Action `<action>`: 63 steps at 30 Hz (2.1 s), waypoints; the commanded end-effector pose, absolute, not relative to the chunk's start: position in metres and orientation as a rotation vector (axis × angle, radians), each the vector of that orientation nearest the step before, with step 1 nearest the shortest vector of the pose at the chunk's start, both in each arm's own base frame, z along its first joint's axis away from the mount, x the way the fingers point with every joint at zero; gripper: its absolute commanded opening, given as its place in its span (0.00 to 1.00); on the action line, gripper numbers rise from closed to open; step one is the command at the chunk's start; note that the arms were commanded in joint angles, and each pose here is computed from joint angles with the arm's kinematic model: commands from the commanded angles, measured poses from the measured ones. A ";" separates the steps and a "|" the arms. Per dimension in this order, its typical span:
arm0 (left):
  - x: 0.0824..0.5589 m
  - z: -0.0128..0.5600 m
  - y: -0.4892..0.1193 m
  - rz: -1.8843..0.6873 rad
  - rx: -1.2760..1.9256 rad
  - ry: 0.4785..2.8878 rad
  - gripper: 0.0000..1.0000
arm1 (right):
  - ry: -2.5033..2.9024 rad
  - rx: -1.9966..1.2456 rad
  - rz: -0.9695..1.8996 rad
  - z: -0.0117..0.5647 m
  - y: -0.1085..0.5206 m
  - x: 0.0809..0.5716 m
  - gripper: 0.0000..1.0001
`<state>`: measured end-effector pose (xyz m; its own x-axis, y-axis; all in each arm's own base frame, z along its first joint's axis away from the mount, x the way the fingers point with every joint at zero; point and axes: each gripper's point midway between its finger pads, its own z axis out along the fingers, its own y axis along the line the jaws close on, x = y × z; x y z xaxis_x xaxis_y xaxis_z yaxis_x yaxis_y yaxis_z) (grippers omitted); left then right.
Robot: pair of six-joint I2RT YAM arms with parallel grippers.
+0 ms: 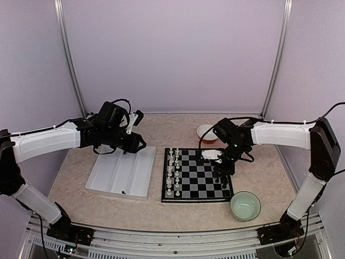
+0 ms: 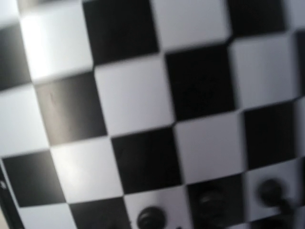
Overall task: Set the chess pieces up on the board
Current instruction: Place the pawn at f7, then pick up the pawn from the storage box.
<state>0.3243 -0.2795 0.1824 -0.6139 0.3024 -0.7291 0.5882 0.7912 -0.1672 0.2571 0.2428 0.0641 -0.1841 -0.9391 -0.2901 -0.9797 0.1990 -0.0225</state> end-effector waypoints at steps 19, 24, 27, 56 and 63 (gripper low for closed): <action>0.397 0.093 -0.187 -0.169 0.175 2.431 0.44 | 2.060 -1.699 0.366 0.135 0.267 0.258 0.22; 0.412 0.082 -0.189 -0.160 0.184 2.446 0.45 | 2.060 -1.705 0.364 0.132 0.265 0.256 0.22; 0.420 0.076 -0.190 -0.144 0.188 2.452 0.46 | 2.061 -1.704 0.364 0.132 0.264 0.255 0.22; 0.444 0.012 -0.170 0.085 0.076 2.577 0.49 | 2.061 -1.714 0.381 0.125 0.263 0.250 0.21; 0.439 0.009 -0.169 0.072 0.075 2.609 0.36 | 2.067 -1.719 0.395 0.121 0.264 0.249 0.20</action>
